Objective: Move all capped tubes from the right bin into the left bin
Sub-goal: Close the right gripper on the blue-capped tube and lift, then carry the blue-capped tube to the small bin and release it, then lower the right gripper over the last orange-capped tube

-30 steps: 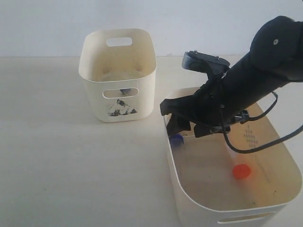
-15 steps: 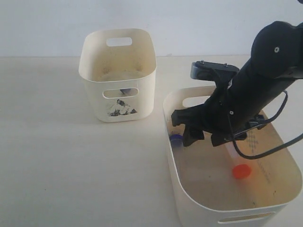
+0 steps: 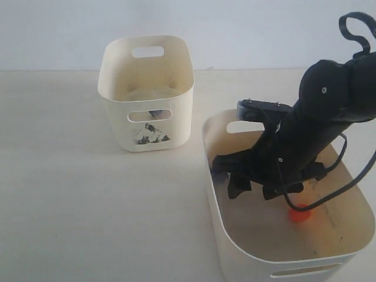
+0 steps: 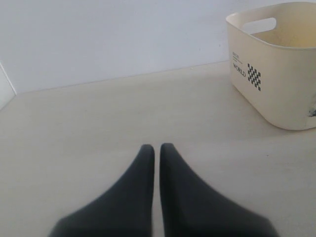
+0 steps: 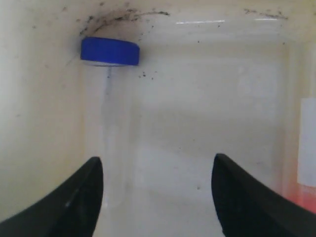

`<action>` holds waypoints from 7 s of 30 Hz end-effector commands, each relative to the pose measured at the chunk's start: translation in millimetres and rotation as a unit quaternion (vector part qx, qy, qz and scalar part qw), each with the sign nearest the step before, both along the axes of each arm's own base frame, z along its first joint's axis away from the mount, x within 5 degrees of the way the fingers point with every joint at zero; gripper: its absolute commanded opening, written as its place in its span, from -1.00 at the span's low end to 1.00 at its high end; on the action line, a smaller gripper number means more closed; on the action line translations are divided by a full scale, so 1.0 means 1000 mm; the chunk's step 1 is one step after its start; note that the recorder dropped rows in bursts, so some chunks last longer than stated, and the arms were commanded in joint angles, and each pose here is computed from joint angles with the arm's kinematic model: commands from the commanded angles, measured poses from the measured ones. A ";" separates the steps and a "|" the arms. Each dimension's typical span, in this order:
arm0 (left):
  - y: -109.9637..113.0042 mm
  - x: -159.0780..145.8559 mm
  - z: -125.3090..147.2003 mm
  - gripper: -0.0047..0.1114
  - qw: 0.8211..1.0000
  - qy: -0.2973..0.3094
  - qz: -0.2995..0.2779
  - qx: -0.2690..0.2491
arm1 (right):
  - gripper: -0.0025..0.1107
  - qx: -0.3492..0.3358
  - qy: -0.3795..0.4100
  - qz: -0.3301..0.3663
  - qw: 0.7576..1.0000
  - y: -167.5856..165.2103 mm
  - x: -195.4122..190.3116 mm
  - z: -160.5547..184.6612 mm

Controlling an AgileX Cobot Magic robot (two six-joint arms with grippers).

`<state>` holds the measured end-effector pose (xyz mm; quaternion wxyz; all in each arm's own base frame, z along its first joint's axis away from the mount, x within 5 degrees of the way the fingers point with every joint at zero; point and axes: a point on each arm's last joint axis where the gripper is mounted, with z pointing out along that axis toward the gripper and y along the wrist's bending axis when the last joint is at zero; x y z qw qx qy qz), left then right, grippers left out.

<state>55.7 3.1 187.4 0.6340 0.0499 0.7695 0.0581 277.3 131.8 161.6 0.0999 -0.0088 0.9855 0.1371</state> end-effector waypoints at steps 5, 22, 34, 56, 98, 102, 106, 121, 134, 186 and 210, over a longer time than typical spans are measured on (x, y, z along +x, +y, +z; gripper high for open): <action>0.000 0.000 0.002 -0.84 1.000 -0.007 0.001 -0.006 | 0.12 0.032 0.007 -0.006 0.999 0.005 0.000 -0.004; 0.000 0.000 0.002 -0.84 1.000 -0.007 0.001 -0.006 | 0.12 0.015 0.066 -0.017 0.998 0.008 0.005 -0.051; 0.000 0.000 0.002 -0.84 1.000 -0.007 0.001 -0.006 | 0.12 0.037 0.089 0.011 0.995 0.019 0.012 -0.035; 0.000 0.000 0.002 -0.84 1.000 -0.007 0.001 -0.006 | -0.96 0.011 0.096 0.012 0.995 0.016 0.016 -0.058; 0.000 0.000 0.002 -0.84 1.000 -0.007 0.001 -0.006 | -0.96 0.136 -0.417 0.060 0.897 0.066 0.071 0.155; 0.000 0.000 0.002 -0.84 1.000 -0.007 0.001 -0.006 | -0.96 0.137 -0.415 0.077 0.896 0.084 0.093 0.150; 0.000 0.000 0.002 -0.84 1.000 -0.007 0.001 -0.006 | -0.79 0.132 -0.407 0.093 0.899 0.093 0.106 0.139; 0.000 0.000 0.002 -0.84 1.000 -0.007 0.001 -0.006 | -0.93 0.110 -0.427 0.146 0.886 0.088 0.092 0.165; 0.000 0.000 0.002 -0.84 1.000 -0.007 0.001 -0.006 | -0.96 -0.108 -0.246 0.173 0.948 0.021 0.019 0.205; 0.000 0.000 0.002 -0.84 1.000 -0.007 0.001 -0.006 | -0.96 -0.320 0.119 0.128 0.931 0.033 -0.015 0.013; 0.000 0.000 0.002 -0.84 1.000 -0.007 0.001 -0.006 | -0.96 -0.319 0.125 0.090 0.935 0.033 -0.015 0.009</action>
